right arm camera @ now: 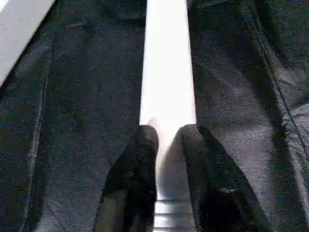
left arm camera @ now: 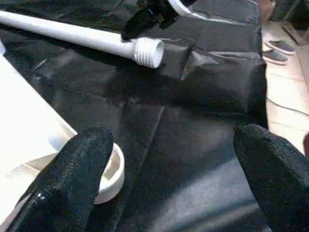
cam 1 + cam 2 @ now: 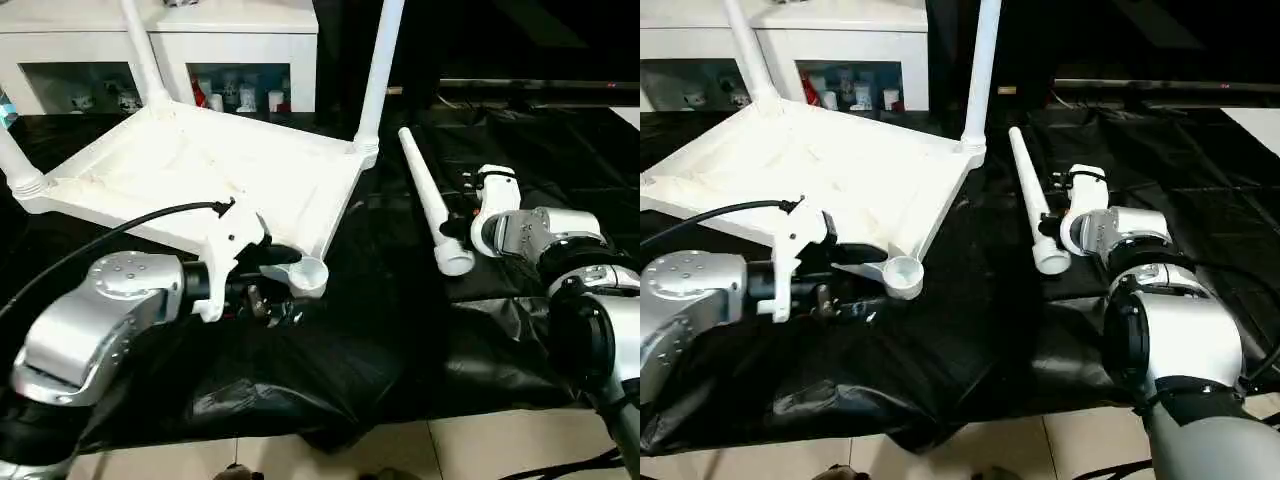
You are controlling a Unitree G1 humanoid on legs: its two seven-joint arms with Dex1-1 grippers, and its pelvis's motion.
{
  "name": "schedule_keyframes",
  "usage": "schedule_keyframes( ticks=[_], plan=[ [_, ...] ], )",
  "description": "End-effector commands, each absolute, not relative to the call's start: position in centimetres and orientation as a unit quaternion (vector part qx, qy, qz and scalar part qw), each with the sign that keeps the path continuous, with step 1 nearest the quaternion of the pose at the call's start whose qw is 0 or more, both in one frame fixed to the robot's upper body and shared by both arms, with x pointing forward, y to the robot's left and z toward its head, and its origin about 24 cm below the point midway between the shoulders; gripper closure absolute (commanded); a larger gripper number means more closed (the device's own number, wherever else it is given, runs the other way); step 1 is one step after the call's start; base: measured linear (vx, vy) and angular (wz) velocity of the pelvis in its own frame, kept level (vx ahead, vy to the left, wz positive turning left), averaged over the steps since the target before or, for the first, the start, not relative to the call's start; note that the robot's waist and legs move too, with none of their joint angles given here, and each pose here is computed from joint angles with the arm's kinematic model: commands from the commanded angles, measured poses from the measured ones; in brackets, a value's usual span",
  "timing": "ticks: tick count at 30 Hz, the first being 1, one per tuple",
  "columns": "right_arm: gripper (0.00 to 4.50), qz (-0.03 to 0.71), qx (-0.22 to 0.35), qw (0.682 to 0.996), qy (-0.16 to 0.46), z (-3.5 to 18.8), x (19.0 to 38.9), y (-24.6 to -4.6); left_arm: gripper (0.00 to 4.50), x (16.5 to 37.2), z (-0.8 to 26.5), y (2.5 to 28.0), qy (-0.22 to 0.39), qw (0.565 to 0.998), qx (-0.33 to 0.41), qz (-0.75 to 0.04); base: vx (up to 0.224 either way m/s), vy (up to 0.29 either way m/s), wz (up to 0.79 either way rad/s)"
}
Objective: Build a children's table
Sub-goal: Pick table leg
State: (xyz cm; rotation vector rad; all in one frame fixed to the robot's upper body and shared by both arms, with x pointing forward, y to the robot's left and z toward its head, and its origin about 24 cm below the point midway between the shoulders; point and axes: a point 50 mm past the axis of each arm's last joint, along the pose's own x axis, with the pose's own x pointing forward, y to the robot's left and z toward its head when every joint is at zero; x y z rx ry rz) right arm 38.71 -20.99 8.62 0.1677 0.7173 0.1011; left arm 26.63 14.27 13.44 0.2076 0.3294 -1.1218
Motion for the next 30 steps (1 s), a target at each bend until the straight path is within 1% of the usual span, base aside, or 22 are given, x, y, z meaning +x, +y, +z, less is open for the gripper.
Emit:
schedule_keyframes(
  ticks=[1, 2, 3, 5, 6, 9, 11, 12, 13, 17, 18, 20, 21, 22, 26, 28, 29, 30],
  plan=[
    [3.95, 0.062, 0.076, 0.944, 0.314, 8.3, 38.9, -20.8, 0.00, 27.2, 13.8, 14.0, 0.148, 0.832, 0.115, -0.523, 0.000, 0.000, 0.00],
    [3.95, 0.062, 0.076, 0.944, 0.314, 8.3, 38.9, -20.8, 0.00, 27.2, 13.8, 14.0, 0.148, 0.832, 0.115, -0.523, 0.000, 0.000, 0.00],
    [3.73, 0.055, 0.084, 0.955, 0.279, 8.8, 39.2, -20.9, 0.00, 27.2, 13.7, 13.9, 0.148, 0.830, 0.116, -0.525, 0.000, 0.000, 0.00],
    [3.55, 0.046, 0.096, 0.960, 0.260, 9.3, 39.5, -21.0, 0.00, 27.1, 13.7, 13.9, 0.147, 0.829, 0.114, -0.528, 0.000, 0.000, 0.00],
    [3.55, 0.035, 0.103, 0.962, 0.251, 9.7, 39.7, -21.0, 0.00, 27.1, 13.7, 13.9, 0.144, 0.827, 0.114, -0.531, 0.000, 0.000, 0.00],
    [3.17, 0.029, 0.096, 0.962, 0.253, 10.3, 40.0, -20.5, 0.00, 27.0, 13.7, 13.8, 0.139, 0.829, 0.108, -0.530, 0.000, 0.000, 0.00],
    [3.11, 0.026, 0.092, 0.963, 0.253, 10.5, 40.1, -20.3, 0.00, 26.9, 13.6, 13.9, 0.140, 0.830, 0.108, -0.529, 0.000, 0.000, 0.00],
    [2.88, 0.025, 0.089, 0.963, 0.253, 10.6, 40.2, -20.2, 0.00, 26.7, 13.7, 14.0, 0.142, 0.829, 0.108, -0.530, 0.000, 0.000, 0.00],
    [2.88, 0.025, 0.084, 0.964, 0.252, 10.9, 40.4, -20.1, 0.00, 26.5, 13.8, 14.1, 0.144, 0.828, 0.108, -0.531, 0.000, 0.000, 0.00],
    [2.50, 0.031, 0.076, 0.966, 0.245, 11.7, 40.7, -19.6, 0.00, 25.9, 14.3, 14.5, 0.146, 0.826, 0.108, -0.534, 0.000, 0.000, 0.00],
    [2.50, 0.032, 0.077, 0.966, 0.243, 11.8, 40.8, -19.5, 0.00, 25.7, 14.4, 14.6, 0.146, 0.825, 0.108, -0.534, 0.000, 0.000, 0.00],
    [2.25, 0.024, 0.069, 0.966, 0.247, 12.3, 41.0, -19.3, 0.00, 25.2, 14.6, 15.1, 0.152, 0.824, 0.105, -0.535, 0.000, 0.000, 0.00],
    [2.25, 0.024, 0.068, 0.966, 0.249, 12.5, 41.0, -19.2, 0.00, 25.1, 14.6, 15.2, 0.155, 0.825, 0.104, -0.534, 0.000, 0.000, 0.00],
    [2.06, 0.021, 0.064, 0.966, 0.251, 12.5, 41.1, -19.1, 0.00, 25.0, 14.6, 15.3, 0.157, 0.825, 0.104, -0.532, 0.000, 0.000, 0.00],
    [1.71, 0.014, 0.039, 0.964, 0.261, 12.6, 41.1, -18.7, 0.00, 24.5, 14.7, 15.6, 0.165, 0.828, 0.105, -0.526, 0.000, 0.000, 0.00],
    [1.62, 0.010, 0.031, 0.963, 0.266, 12.6, 41.1, -18.7, 0.00, 24.2, 14.8, 15.6, 0.167, 0.828, 0.104, -0.525, 0.000, 0.000, 0.00],
    [1.46, 0.006, 0.028, 0.963, 0.267, 12.5, 41.1, -18.7, 0.00, 24.0, 14.8, 15.7, 0.169, 0.828, 0.103, -0.524, 0.000, 0.000, 0.00],
    [1.46, 0.003, 0.025, 0.963, 0.267, 12.5, 41.1, -18.7, 0.00, 23.8, 14.8, 15.7, 0.170, 0.829, 0.102, -0.523, 0.000, 0.000, 0.00]
  ],
)
